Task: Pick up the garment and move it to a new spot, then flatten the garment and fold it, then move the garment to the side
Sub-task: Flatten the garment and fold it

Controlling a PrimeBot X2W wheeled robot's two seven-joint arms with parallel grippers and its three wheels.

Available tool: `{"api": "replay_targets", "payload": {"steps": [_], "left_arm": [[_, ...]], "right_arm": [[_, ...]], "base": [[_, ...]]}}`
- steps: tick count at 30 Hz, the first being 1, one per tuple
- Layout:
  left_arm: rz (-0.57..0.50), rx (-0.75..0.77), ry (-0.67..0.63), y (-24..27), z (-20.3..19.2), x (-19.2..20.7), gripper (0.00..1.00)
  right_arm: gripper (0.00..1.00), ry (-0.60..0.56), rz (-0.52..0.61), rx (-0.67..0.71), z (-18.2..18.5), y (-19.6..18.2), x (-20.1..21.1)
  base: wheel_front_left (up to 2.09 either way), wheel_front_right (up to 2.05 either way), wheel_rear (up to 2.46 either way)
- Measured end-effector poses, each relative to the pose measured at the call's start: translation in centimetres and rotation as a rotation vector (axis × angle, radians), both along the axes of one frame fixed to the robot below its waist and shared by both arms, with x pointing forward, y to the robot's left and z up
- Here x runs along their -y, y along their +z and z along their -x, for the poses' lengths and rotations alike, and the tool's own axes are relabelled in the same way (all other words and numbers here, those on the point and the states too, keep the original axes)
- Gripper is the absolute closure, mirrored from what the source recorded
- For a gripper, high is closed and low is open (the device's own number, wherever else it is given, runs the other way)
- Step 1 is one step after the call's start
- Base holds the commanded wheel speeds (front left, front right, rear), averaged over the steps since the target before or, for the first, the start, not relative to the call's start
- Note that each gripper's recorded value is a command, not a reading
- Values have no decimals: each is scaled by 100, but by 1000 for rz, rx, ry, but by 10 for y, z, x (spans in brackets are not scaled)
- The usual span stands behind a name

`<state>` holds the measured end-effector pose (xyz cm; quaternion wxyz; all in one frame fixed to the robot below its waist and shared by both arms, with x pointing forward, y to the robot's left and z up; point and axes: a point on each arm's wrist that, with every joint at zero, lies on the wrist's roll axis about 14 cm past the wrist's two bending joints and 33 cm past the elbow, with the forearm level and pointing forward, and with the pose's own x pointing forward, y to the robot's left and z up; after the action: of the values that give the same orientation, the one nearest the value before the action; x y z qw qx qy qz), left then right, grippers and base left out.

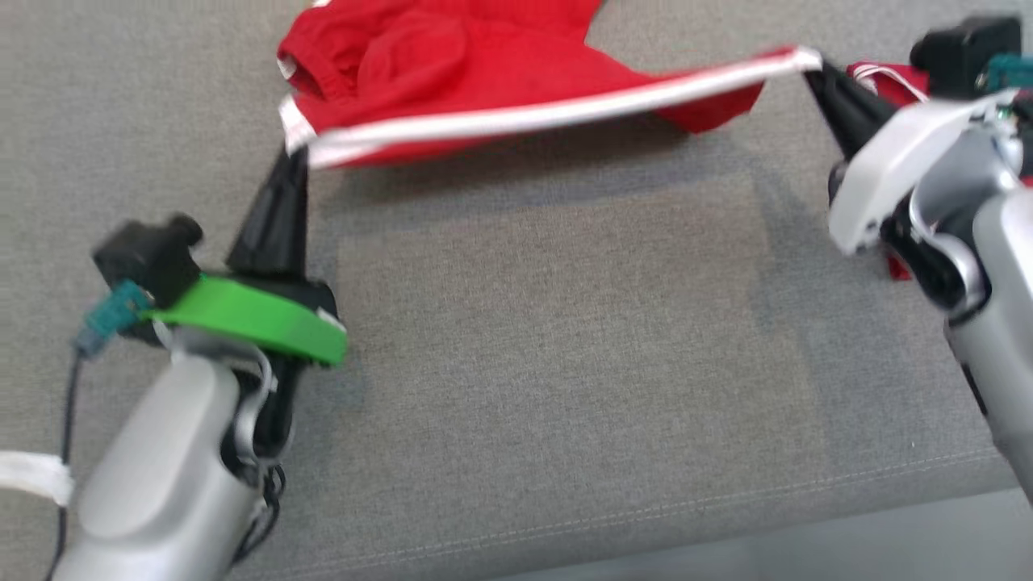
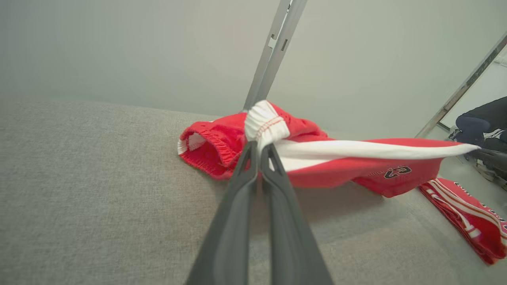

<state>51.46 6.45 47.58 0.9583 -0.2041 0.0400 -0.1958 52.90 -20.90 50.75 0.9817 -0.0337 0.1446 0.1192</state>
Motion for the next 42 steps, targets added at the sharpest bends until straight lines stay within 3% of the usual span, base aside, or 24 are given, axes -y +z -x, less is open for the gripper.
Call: {"api": "replay_targets", "payload": {"steps": [7, 19, 30, 35, 42], "left_arm": [[-70, -38, 39, -8, 51, -9, 100], [-57, -120, 90, -20, 111, -21, 100], [-259, -148, 25, -37, 158, -28, 100], [-259, -169, 28, -41, 173, -30, 100], [-296, -139, -25, -33, 162, -19, 100]], "right_arm": [[100, 32, -16, -147, 62, -12, -10], [100, 41, 13, -312, 133, -25, -8], [100, 58, 2, -422, 188, -29, -9], [100, 53, -16, -422, 197, -25, -8], [100, 47, 19, -261, 158, 9, -9]], "base": [[0, 0, 0], [0, 0, 0], [0, 0, 0], [0, 0, 0], [0, 0, 0]]}}
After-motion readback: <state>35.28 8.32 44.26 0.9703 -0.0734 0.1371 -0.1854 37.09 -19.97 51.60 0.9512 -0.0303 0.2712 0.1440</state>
